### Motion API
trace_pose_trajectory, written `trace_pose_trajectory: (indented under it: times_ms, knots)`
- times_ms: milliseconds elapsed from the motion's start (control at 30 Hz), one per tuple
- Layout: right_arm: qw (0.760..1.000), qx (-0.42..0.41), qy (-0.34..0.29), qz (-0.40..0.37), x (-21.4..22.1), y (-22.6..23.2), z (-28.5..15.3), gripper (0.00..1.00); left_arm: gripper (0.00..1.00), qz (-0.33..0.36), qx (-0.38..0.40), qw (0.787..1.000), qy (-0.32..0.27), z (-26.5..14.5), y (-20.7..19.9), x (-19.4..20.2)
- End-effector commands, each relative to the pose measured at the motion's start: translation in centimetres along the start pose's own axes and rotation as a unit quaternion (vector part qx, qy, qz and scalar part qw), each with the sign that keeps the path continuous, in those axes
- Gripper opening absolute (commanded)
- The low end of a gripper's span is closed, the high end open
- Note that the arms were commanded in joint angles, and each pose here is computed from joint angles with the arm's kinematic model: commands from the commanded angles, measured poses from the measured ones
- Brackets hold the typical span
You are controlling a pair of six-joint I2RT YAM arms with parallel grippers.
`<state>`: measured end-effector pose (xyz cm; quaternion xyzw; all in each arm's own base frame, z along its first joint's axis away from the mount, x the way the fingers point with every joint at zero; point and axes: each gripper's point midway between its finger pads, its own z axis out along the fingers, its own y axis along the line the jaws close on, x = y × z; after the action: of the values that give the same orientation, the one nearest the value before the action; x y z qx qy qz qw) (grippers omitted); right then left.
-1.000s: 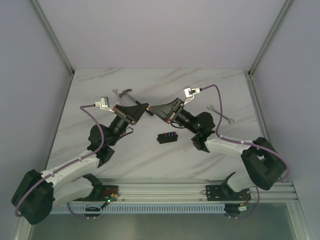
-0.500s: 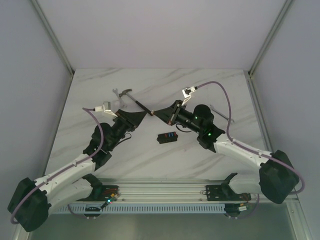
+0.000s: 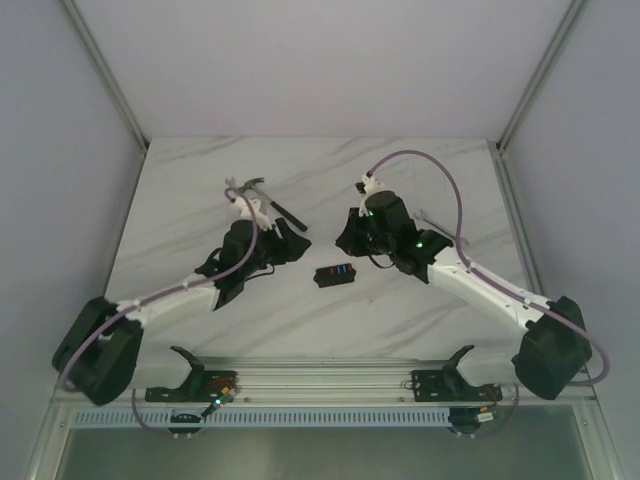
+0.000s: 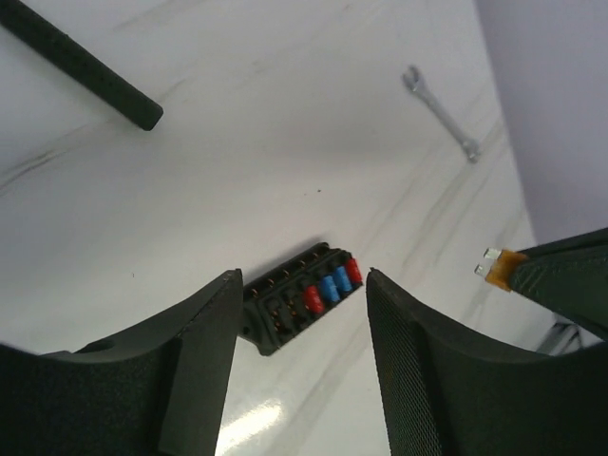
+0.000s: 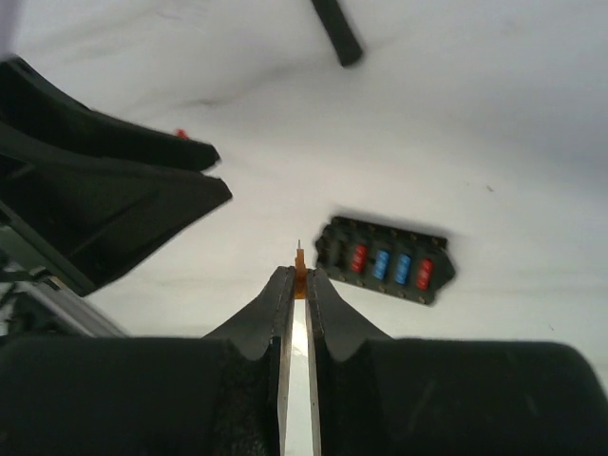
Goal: Snap on the fuse box
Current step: Pick up the fuse from the center of the board, then adjust the fuse box base at the center of the board.
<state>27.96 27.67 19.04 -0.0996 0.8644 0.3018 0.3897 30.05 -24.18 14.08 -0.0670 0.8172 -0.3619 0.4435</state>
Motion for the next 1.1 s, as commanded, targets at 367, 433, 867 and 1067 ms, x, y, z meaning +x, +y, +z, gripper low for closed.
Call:
trace_pose_trajectory:
  times_ms: [367, 433, 867, 1067]
  knots:
    - [0.979, 0.144, 0.136, -0.052, 2.7, -5.0, 1.1, 0.00, 0.58, 0.066, 0.080, 0.977, 0.188, 8.4, 0.2, 6.6]
    - [0.976, 0.148, 0.147, -0.057, 2.9, -5.2, 1.2, 0.00, 0.56, 0.066, 0.084, 0.973, 0.205, 8.6, 0.4, 7.4]
    - [0.963, 0.126, 0.233, -0.056, 5.3, -4.5, 1.5, 0.00, 0.49, 0.035, 0.115, 0.953, 0.277, 5.9, 0.8, 12.1]
    - [0.956, 0.113, 0.266, -0.047, 6.8, -4.0, 1.4, 0.00, 0.48, 0.030, 0.117, 0.949, 0.292, 5.0, 0.7, 13.3]
